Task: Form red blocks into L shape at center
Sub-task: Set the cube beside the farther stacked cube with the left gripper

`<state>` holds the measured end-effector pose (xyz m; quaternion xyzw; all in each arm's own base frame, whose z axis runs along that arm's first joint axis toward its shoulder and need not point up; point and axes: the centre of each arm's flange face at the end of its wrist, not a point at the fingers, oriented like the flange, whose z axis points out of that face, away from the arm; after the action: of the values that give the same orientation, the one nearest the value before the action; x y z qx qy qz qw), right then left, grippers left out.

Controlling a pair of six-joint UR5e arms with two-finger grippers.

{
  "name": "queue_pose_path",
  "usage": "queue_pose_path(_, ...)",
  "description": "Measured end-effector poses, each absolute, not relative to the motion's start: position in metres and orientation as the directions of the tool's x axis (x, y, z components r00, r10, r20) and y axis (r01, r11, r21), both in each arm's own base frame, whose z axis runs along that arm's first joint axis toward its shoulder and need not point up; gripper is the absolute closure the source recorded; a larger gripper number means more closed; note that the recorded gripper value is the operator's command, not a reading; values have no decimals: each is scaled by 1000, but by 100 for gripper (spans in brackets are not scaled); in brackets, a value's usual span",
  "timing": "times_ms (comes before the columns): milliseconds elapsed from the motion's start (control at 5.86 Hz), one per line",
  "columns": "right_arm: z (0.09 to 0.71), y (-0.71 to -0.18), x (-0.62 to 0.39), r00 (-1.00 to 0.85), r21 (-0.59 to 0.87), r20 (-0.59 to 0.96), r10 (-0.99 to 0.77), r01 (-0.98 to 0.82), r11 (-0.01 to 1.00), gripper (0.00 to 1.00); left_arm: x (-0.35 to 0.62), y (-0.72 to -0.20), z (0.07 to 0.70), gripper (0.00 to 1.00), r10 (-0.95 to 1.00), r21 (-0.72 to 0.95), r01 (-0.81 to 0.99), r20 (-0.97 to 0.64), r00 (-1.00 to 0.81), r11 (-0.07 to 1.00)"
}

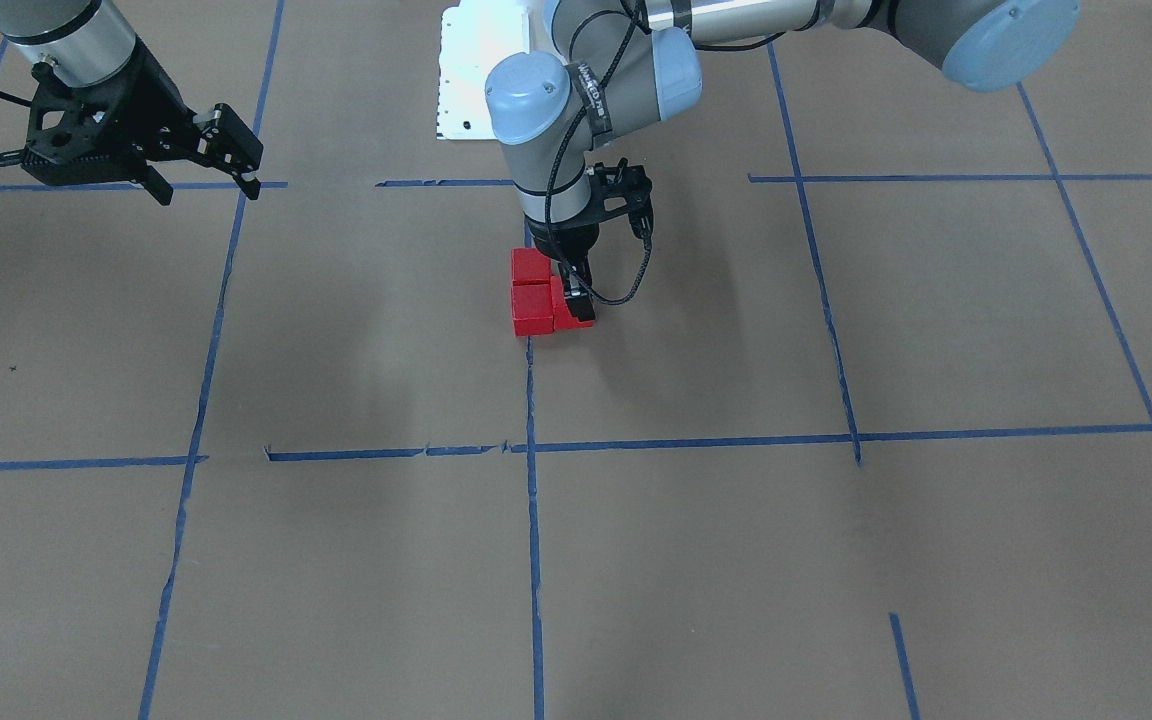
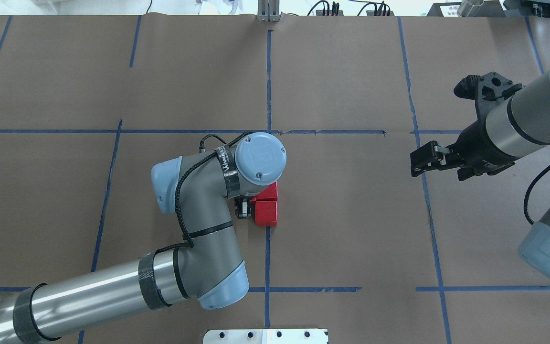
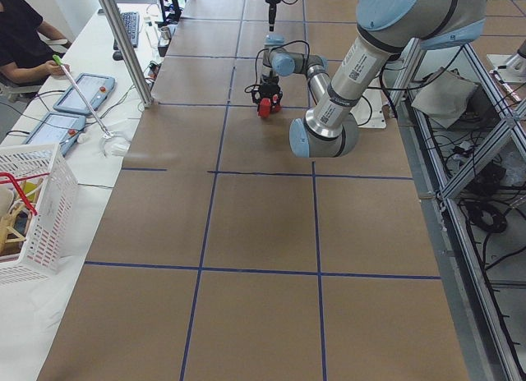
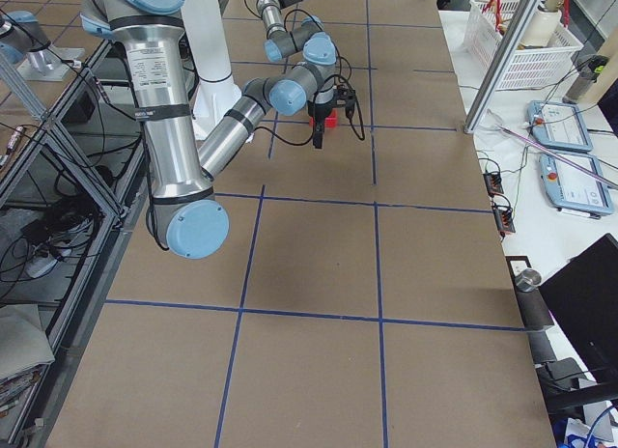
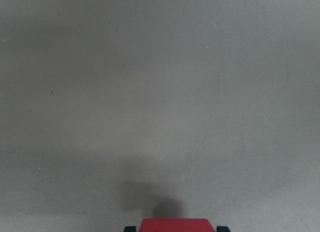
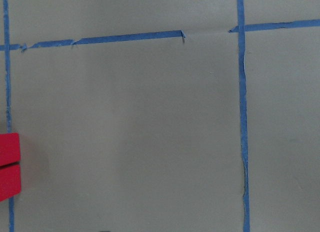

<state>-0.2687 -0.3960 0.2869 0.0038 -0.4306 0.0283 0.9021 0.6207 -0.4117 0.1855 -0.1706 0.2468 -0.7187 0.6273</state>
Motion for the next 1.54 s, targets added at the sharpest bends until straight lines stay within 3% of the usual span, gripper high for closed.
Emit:
queue_pose_path(171,287,-396,-269,628,-17,777,47,-54,998,0,621,-412,185,88,-985,-570,815,-58,-164,-102)
queue_pose_path(512,287,-396,-269,628,-18,777,48,-55,998,0,622,-412,187,0,-985,-568,816,-59,-164,-102)
queue_pose_path(1194,287,-396,-268,628,-19,777,49,-54,998,0,620,-412,186,0,-989,-568,822,-93,-116,-43)
queue_pose_path(1535,285,-395,-267,625,-16,780,47,-54,998,0,605,-409,169,0,-985,-584,809,-170,-34,73)
